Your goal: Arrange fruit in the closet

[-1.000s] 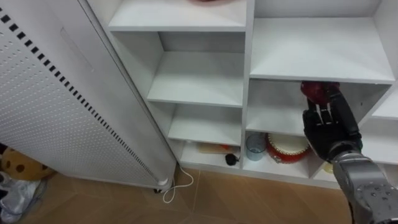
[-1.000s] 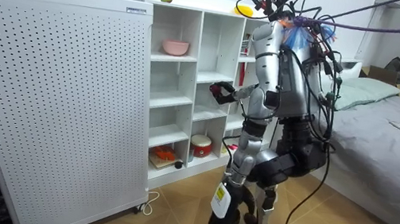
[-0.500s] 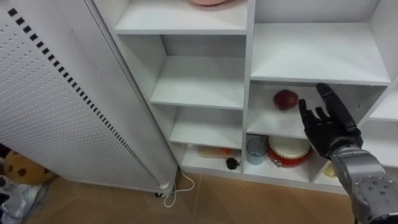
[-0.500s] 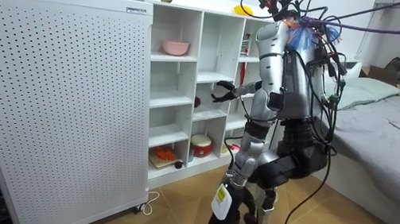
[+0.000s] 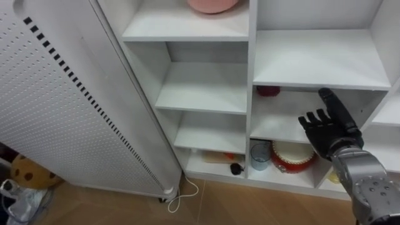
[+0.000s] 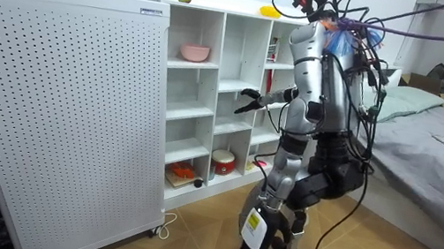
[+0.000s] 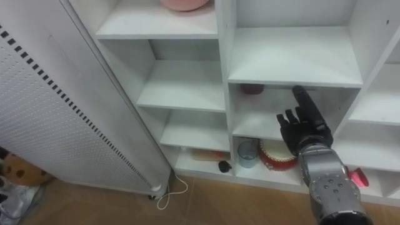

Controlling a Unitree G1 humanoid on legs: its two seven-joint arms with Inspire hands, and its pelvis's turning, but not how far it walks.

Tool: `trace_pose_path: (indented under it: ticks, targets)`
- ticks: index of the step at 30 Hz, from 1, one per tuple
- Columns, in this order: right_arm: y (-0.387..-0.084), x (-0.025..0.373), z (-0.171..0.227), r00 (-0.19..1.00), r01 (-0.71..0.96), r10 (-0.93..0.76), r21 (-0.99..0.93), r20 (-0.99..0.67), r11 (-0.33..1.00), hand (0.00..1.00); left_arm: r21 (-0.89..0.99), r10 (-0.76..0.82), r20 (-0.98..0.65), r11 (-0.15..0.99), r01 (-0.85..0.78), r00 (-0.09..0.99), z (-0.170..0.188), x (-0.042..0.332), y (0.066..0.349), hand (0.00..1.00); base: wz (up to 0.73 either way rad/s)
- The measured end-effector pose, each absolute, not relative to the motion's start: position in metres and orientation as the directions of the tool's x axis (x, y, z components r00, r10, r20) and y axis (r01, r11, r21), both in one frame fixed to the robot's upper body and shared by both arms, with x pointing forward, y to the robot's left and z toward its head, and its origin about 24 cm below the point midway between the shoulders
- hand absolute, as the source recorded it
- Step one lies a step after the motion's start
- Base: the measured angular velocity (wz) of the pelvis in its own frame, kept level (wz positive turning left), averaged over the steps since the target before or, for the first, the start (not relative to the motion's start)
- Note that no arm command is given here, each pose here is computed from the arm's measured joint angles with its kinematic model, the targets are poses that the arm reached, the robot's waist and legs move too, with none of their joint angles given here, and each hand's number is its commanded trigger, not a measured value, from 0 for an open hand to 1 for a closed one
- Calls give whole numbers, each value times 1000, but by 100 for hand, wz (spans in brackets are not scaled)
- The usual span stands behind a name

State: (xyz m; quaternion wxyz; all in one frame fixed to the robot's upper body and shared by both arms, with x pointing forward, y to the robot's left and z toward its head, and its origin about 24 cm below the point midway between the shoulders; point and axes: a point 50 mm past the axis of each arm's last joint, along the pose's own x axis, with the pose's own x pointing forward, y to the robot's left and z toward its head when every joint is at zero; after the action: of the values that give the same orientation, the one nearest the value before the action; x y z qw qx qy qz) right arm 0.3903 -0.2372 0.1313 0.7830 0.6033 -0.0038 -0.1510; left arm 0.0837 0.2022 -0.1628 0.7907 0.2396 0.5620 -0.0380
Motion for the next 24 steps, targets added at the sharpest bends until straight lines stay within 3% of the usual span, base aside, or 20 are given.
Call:
trace_pose_path:
  ticks: [8, 11, 19, 24]
  targets:
    - [-245, 386, 106, 950, 258, -235, 942, -206, 217, 0, 310, 182, -914, 890, 335, 364, -162, 82, 201, 0, 3]
    - [-253, 374, 80, 940, 289, -246, 933, -235, 212, 0, 305, 181, -915, 894, 327, 361, -162, 82, 204, 0, 4]
    - [-283, 296, -31, 813, 572, -279, 790, -511, 221, 0, 286, 193, -923, 924, 255, 334, -161, 81, 216, 0, -1]
    - [-288, 259, -63, 747, 665, -280, 679, -603, 312, 0, 304, 231, -919, 931, 202, 319, -161, 80, 227, 0, 2]
